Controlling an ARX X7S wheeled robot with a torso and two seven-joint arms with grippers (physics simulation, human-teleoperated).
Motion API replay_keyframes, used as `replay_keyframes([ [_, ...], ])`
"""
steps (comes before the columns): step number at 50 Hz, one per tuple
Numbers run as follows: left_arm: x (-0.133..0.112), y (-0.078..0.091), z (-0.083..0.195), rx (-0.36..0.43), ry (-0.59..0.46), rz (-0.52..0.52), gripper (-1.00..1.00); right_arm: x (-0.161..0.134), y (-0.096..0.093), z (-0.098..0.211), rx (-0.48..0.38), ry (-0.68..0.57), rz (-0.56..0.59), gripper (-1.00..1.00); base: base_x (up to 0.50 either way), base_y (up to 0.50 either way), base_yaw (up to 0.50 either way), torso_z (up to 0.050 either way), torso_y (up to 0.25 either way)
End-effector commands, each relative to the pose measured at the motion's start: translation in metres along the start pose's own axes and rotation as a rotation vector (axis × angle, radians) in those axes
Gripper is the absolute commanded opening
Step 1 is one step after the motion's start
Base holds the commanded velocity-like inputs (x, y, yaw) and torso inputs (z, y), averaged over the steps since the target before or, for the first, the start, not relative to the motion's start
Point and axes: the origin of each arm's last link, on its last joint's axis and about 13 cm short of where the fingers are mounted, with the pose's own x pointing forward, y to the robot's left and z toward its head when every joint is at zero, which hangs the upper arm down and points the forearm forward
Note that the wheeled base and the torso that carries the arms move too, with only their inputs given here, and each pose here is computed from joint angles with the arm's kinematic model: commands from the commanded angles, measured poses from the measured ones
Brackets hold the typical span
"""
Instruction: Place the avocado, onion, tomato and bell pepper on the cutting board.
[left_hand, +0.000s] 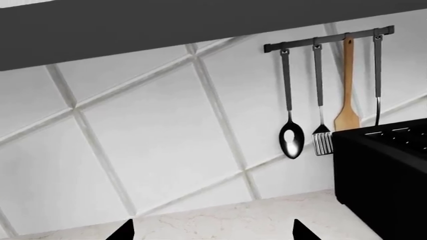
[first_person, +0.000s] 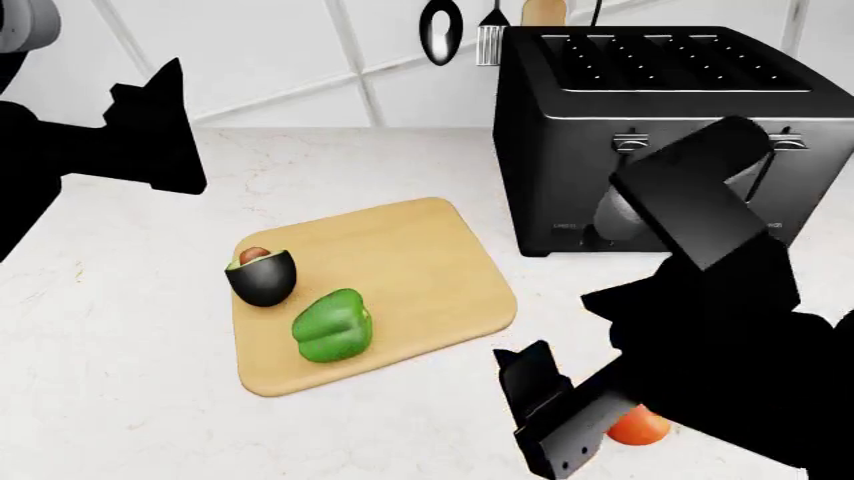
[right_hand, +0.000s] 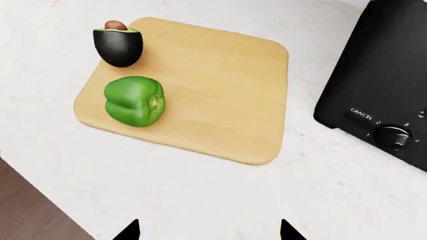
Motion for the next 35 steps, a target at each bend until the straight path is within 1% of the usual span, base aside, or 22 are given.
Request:
replay_keyframes([
  [1, -0.001, -0.002, 0.001, 0.0, -0.003, -0.003, 1.0, -0.011, -0.003, -0.019, 0.048, 0.031, -0.081, 1.0, 0.0, 0.0, 0.0, 0.0, 0.0],
  [3, 0.0, -0.001, 0.0, -0.002, -0.001, -0.002, 1.0, -0.009, -0.005, -0.02, 0.055, 0.032, -0.079, 1.0, 0.0, 0.0, 0.0, 0.0, 0.0],
  [6, -0.001, -0.001, 0.0, -0.003, -0.003, 0.0, 1.0, -0.007, -0.009, -0.022, 0.058, 0.053, -0.11, 1.0, 0.0, 0.0, 0.0, 0.0, 0.0],
  [15, -0.002, 0.0, -0.001, -0.005, -0.003, 0.003, 1.0, -0.005, -0.009, -0.031, 0.065, 0.08, -0.134, 1.0, 0.0, 0.0, 0.0, 0.0, 0.0],
  [26, -0.002, -0.001, -0.001, -0.008, -0.004, 0.002, 1.0, -0.012, -0.013, -0.038, 0.099, 0.087, -0.177, 1.0, 0.0, 0.0, 0.0, 0.0, 0.0],
  [35, -0.001, -0.001, -0.002, -0.009, -0.002, 0.0, 1.0, -0.006, -0.018, -0.046, 0.119, 0.107, -0.192, 1.0, 0.0, 0.0, 0.0, 0.0, 0.0],
])
